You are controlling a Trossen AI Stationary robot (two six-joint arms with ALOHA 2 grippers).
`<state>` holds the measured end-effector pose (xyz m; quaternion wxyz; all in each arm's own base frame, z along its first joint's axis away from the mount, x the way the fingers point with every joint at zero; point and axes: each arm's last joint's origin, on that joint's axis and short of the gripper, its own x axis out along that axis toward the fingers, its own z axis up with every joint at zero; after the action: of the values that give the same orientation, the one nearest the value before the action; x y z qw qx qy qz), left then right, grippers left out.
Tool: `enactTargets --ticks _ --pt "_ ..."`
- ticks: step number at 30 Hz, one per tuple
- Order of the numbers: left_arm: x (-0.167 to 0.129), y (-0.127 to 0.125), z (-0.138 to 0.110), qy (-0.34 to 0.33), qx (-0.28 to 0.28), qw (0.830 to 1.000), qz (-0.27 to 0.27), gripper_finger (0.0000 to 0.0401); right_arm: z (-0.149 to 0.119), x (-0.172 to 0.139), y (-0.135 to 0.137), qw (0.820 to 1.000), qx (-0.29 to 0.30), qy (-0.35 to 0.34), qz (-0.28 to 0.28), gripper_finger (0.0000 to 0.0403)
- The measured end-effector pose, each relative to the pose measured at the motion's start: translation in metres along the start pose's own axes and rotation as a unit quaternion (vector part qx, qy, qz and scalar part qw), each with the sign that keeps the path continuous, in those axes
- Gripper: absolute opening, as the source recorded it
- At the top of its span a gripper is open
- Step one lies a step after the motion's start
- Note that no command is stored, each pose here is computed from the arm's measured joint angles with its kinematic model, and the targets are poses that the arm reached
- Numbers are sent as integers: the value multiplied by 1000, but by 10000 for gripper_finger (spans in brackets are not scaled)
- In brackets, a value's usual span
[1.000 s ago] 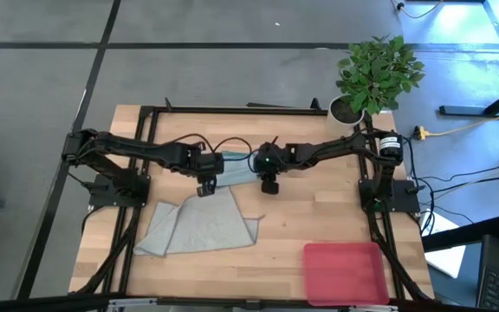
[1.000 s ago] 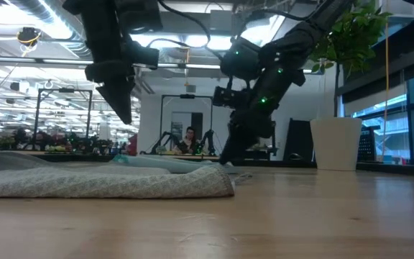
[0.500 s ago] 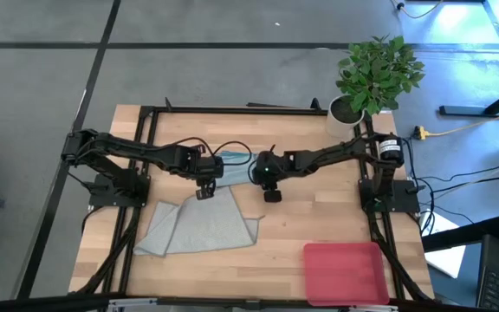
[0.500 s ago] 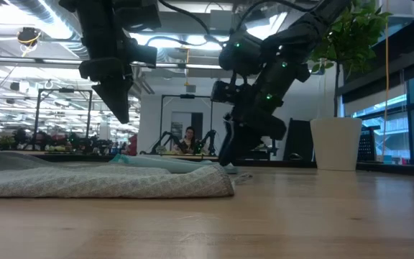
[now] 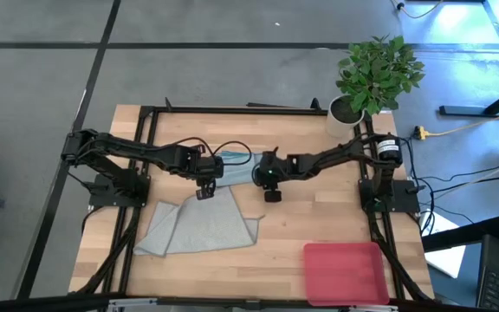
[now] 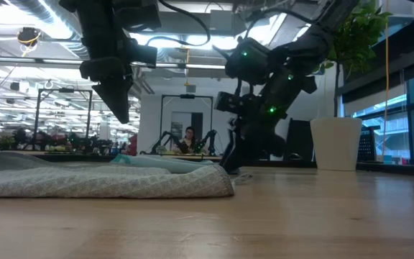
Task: Roll microfiber towels into tight, uniform cylinder then place into a basket
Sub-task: Roll blue towel
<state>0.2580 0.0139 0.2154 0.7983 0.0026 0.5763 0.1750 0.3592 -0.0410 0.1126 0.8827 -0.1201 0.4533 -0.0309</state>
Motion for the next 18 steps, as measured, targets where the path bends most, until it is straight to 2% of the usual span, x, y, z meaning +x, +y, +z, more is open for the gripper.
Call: enactTargets --ticks 5,11,16,18 --pt "0 0 0 0 0 1000 0 76 -1 0 -1 1000 14 6 -13 109" --pt "0 0 0 0 0 1000 0 76 -2 1 -3 999 37 11 -30 19" --pt "0 0 0 0 0 1000 0 76 -1 0 -4 997 70 13 -27 16" --pt "0 0 0 0 0 1000 0 76 1 -1 -5 997 79 14 -7 12"
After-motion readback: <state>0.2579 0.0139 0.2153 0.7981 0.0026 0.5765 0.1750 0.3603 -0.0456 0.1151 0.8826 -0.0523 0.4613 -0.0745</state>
